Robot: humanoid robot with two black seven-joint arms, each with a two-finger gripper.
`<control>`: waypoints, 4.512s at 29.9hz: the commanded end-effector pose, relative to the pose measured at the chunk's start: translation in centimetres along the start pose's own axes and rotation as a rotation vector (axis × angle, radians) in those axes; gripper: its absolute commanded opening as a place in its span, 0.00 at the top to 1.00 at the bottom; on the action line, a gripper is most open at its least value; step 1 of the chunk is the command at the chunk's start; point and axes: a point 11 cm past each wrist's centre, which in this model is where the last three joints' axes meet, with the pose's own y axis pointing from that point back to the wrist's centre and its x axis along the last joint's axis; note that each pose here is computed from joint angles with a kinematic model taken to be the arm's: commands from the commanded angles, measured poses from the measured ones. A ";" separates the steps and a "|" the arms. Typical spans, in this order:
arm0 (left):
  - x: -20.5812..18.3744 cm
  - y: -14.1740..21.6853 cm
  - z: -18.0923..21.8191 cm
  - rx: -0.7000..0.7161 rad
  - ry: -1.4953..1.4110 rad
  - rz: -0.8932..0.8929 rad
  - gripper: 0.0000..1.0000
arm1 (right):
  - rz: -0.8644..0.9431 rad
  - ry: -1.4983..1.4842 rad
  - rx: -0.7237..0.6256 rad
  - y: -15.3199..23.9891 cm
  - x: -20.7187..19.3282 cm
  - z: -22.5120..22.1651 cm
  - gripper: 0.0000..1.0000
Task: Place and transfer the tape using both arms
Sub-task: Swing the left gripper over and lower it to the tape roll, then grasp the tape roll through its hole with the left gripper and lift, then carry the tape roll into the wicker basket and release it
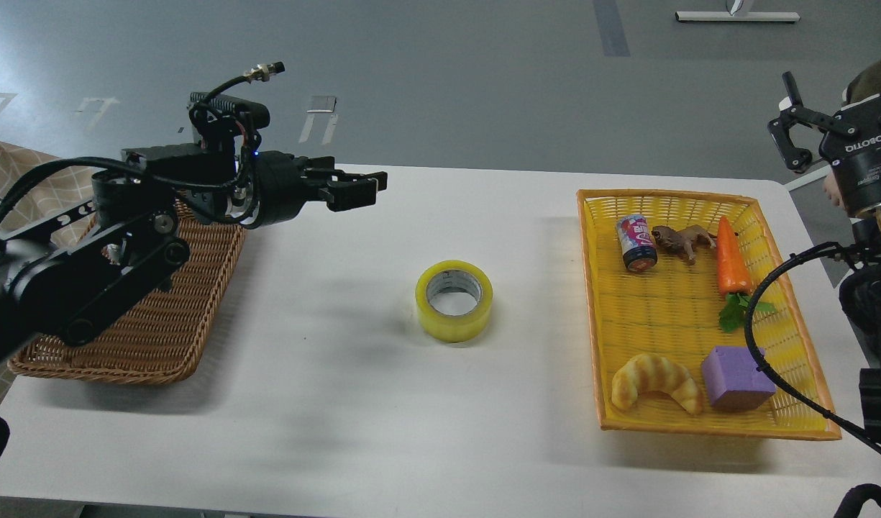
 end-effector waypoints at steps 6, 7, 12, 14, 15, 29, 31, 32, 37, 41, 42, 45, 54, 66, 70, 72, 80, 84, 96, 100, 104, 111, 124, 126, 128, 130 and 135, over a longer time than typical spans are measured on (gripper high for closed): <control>-1.4 -1.7 4.3 -0.055 -0.049 -0.030 0.02 | 0.018 -0.004 -0.004 0.2 0.6 0.1 0.01; -1.6 -2.0 5.0 -0.073 -0.042 -0.032 0.02 | 0.018 -0.006 -0.004 0.2 0.6 0.2 0.01; -3.0 -3.2 6.9 -0.104 -0.041 -0.061 0.02 | 0.020 -0.006 -0.004 0.3 0.7 0.2 0.01; -4.3 -3.8 7.5 -0.078 -0.074 -0.103 0.02 | 0.024 -0.007 -0.003 0.3 0.8 0.2 0.01; -4.4 -4.0 7.8 -0.074 -0.080 -0.108 0.02 | 0.025 -0.007 -0.004 0.3 0.8 0.2 0.00; -7.2 -6.7 8.6 0.034 -0.155 -0.180 0.02 | 0.050 -0.017 -0.013 0.6 1.6 0.7 0.00; -7.7 -7.0 8.7 0.037 -0.171 -0.199 0.02 | 0.047 -0.017 -0.010 0.6 1.5 0.6 0.00; -8.0 -7.2 8.8 0.037 -0.177 -0.207 0.02 | 0.047 -0.017 -0.010 0.6 1.5 0.6 0.00; -8.8 -8.1 9.0 0.045 -0.174 -0.231 0.02 | 0.048 -0.016 -0.012 0.6 1.6 0.6 0.00; -9.4 -8.9 8.7 0.068 -0.158 -0.250 0.02 | 0.050 -0.016 -0.013 0.6 1.6 0.6 0.00; -9.6 -9.1 8.6 0.073 -0.153 -0.256 0.02 | 0.050 -0.016 -0.013 0.6 1.6 0.6 0.00; -9.9 -9.3 8.2 0.087 -0.145 -0.266 0.02 | 0.050 -0.016 -0.013 0.6 1.6 0.6 0.00; -10.5 -9.4 7.8 0.097 -0.140 -0.277 0.04 | 0.062 -0.018 -0.018 1.0 2.0 0.9 0.00; -10.9 -9.5 6.6 0.132 -0.141 -0.291 0.32 | 0.063 -0.018 -0.019 1.0 2.0 0.9 0.00; -11.2 -9.6 7.0 0.119 -0.136 -0.296 0.39 | 0.069 -0.019 -0.021 1.2 2.2 1.0 0.00; -11.2 -9.7 7.1 0.116 -0.135 -0.296 0.43 | 0.070 -0.019 -0.021 1.3 2.2 1.0 0.00; -12.4 -9.8 8.4 0.038 -0.183 -0.336 1.00 | 0.076 -0.020 -0.019 1.4 2.4 1.0 0.00; -11.4 -9.8 8.6 0.022 -0.194 -0.322 1.00 | 0.077 -0.020 -0.017 1.5 2.4 0.9 0.00; -5.8 -9.1 7.0 0.062 -0.256 -0.232 1.00 | 0.077 -0.019 -0.010 1.5 2.4 0.8 0.00; -3.0 -8.0 5.9 0.081 -0.285 -0.189 1.00 | 0.077 -0.021 -0.009 1.5 2.4 0.8 0.00; -1.9 -6.3 3.1 0.135 -0.283 -0.180 1.00 | 0.073 -0.026 -0.008 1.4 2.3 1.0 0.00; -0.4 -2.4 -2.2 0.236 -0.266 -0.174 1.00 | 0.075 -0.029 -0.004 1.5 2.4 0.9 0.00; 2.3 6.5 -11.1 0.414 -0.173 -0.161 1.00 | 0.075 -0.033 0.012 1.5 2.3 0.9 0.00; 2.1 7.8 -12.2 0.435 -0.169 -0.168 1.00 | 0.076 -0.038 0.012 1.5 2.4 1.1 0.00; 1.7 8.8 -13.2 0.457 -0.161 -0.180 1.00 | 0.076 -0.041 0.014 1.5 2.3 1.2 0.00; 0.9 9.8 -14.2 0.481 -0.148 -0.198 1.00 | 0.076 -0.044 0.014 1.5 2.3 1.3 0.00; -1.6 11.3 -15.8 0.513 -0.114 -0.250 1.00 | 0.074 -0.044 0.013 1.4 2.2 1.3 0.00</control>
